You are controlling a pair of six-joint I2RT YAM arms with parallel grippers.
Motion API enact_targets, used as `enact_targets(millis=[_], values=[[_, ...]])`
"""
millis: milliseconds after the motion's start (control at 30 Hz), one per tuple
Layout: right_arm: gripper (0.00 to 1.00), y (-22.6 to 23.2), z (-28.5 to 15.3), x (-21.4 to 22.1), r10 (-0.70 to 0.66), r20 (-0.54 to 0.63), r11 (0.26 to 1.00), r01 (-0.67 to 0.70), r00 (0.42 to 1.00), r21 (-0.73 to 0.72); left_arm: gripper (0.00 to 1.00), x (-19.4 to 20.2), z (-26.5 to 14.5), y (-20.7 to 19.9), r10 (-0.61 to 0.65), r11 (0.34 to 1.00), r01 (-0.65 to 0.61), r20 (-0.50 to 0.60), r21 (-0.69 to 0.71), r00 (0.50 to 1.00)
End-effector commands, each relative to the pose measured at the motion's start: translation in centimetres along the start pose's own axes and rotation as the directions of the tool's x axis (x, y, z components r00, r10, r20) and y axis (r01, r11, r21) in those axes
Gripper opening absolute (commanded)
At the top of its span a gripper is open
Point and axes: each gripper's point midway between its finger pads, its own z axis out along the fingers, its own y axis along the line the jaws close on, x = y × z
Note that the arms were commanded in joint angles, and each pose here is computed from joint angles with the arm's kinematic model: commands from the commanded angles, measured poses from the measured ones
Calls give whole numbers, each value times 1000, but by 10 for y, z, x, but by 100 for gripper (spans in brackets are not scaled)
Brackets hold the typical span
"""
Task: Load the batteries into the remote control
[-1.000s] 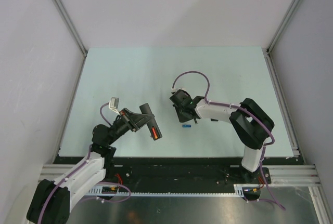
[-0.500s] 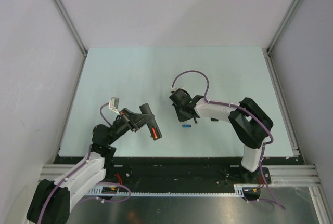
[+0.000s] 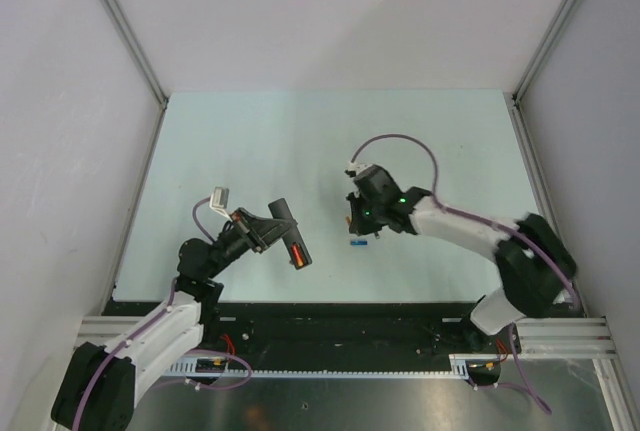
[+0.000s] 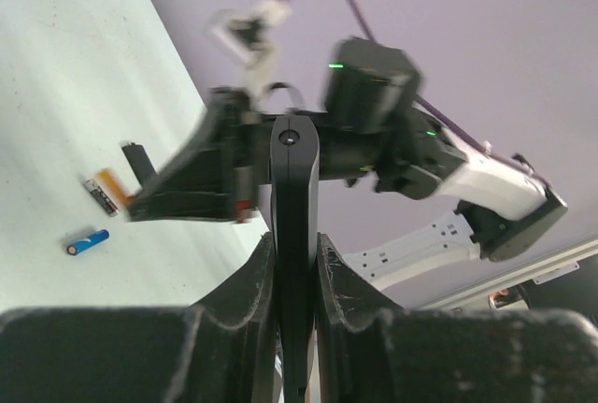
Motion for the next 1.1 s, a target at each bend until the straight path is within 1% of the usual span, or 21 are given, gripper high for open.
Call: enact_targets(millis=[0,67,100,133,200,233,267,300,333,367,400,433,467,500,567,733,900,1067], values=[[0,54,-81,-27,15,167,947,40,986,-319,0,-17,9,-13,48,998,-50,49,31,998],[0,61,-100,-17,-6,178,937,68,984,-344,0,-25,12,-15,52,998,-54,85,25,995],[0,66,-119,-20,-15,224,931,96,975,-353,0,-29,13,-15,49,998,-52,101,21,994],[0,74,-128,-13,-35,228,922,120,973,-369,0,-34,15,-13,41,999,-42,132,9,990],[0,75,-139,-3,-26,207,923,103,978,-372,0,-38,19,-15,39,999,-41,149,9,988],[0,75,-148,-3,-12,212,922,93,977,-377,0,-39,23,-12,29,1000,-29,147,-2,989],[0,73,-152,4,-2,179,927,69,984,-369,0,-41,27,-15,26,1000,-27,148,6,989],[0,74,-156,6,3,170,929,60,985,-366,0,-40,30,-16,17,1000,-18,138,10,990],[0,71,-159,5,8,172,937,53,985,-345,0,-37,35,-7,-16,1000,17,125,-11,992],[0,72,-162,13,1,145,941,48,989,-336,0,-38,38,-8,-30,1000,31,126,-4,992],[0,75,-170,8,6,157,940,48,988,-338,0,-38,40,-16,-33,999,29,126,34,992],[0,73,-174,6,13,171,947,43,985,-320,0,-37,43,-15,-62,998,58,119,38,991],[0,74,-177,9,12,160,949,39,987,-313,0,-35,48,-7,-80,997,78,109,23,991],[0,77,-183,7,18,163,947,35,986,-320,0,-36,50,-11,-83,996,78,109,48,991],[0,78,-185,10,6,160,956,41,987,-290,0,-35,57,-9,-85,995,79,101,61,991],[0,76,-184,7,-2,196,973,47,981,-226,0,-30,70,-10,-87,994,81,81,79,993],[0,80,-179,4,-22,162,978,55,987,-200,0,-17,81,-7,-100,993,97,50,74,994],[0,87,-175,-4,-26,155,979,57,988,-197,0,-5,87,-2,-134,990,133,16,56,991]])
